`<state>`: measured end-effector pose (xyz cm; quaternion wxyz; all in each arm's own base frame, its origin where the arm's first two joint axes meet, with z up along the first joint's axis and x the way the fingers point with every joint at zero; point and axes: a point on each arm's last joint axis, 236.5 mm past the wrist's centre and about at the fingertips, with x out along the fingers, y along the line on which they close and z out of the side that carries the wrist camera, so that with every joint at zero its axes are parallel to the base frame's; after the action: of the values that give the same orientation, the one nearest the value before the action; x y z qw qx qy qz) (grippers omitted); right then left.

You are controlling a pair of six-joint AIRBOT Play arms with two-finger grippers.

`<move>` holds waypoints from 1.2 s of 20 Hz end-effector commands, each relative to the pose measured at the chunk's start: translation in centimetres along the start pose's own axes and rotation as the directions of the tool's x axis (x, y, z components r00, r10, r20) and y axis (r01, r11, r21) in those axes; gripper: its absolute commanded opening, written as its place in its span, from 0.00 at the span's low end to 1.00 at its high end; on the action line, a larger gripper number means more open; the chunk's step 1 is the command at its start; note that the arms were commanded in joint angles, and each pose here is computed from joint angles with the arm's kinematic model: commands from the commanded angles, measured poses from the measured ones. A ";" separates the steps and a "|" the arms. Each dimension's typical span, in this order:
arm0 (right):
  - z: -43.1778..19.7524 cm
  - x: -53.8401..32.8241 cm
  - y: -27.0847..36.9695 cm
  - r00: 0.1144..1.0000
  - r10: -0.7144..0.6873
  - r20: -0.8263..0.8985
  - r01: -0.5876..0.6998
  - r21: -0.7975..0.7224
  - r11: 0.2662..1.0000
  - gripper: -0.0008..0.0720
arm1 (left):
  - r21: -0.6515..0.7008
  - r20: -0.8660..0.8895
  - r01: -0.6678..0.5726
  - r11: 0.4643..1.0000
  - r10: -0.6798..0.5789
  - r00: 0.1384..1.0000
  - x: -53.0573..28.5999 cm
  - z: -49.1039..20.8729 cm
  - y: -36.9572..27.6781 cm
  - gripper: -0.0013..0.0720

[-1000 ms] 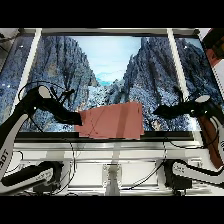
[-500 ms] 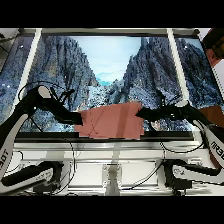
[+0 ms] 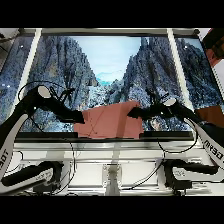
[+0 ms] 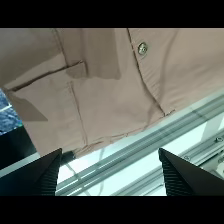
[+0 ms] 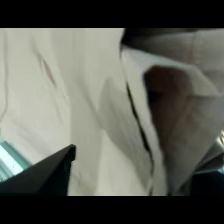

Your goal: Fold the clothes and pants, and hang the long-sleeved shirts on hangers.

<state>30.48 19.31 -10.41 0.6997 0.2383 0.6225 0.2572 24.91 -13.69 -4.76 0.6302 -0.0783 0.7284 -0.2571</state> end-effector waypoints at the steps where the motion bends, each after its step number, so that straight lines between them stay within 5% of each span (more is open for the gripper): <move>1: 1.7 -0.1 1.6 0.999 0.009 0.038 -0.009 0.005 1.000 0.66 | 0.000 0.040 -0.012 1.000 0.012 0.999 0.0 1.0 0.3 0.56; 3: 2.8 -0.6 2.4 0.998 0.018 0.057 -0.017 -0.020 1.000 0.24 | 0.003 0.078 -0.031 1.000 0.030 0.996 -0.1 1.8 0.8 0.03; 4: 3.6 -1.0 2.8 0.997 0.023 0.072 -0.020 -0.034 0.999 0.07 | 0.007 0.111 -0.048 0.999 0.047 0.993 -0.2 2.6 1.2 0.03; 5: 4.4 -1.4 3.5 0.996 0.032 0.085 -0.028 -0.051 0.998 0.03 | 0.007 0.147 -0.072 0.997 0.070 0.987 -0.4 3.5 1.8 0.03; 9: 7.8 -5.0 6.9 0.991 0.073 0.112 -0.054 -0.168 0.984 0.02 | 0.022 0.201 -0.196 0.980 0.187 0.961 -2.2 4.8 4.5 0.03; 14: 13.9 -16.8 3.1 0.948 -0.137 0.288 0.169 -0.090 0.982 0.02 | 0.018 0.434 -0.454 0.891 0.402 0.806 -13.9 7.2 7.0 0.03; 19: 16.5 -35.8 -4.6 0.716 -0.398 0.574 0.329 0.226 0.917 0.02 | -0.125 0.579 -0.694 0.709 0.620 0.530 -26.1 4.2 9.3 0.03; 24: 6.7 -49.9 -14.4 0.483 -0.695 0.533 0.245 0.679 0.691 0.02 | -0.255 0.562 -0.754 0.605 0.728 0.394 -30.9 0.4 11.7 0.03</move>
<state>40.21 -16.16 16.66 0.8769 0.2676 0.3817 -0.1170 34.94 6.40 14.40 0.8771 0.1634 0.4512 0.0205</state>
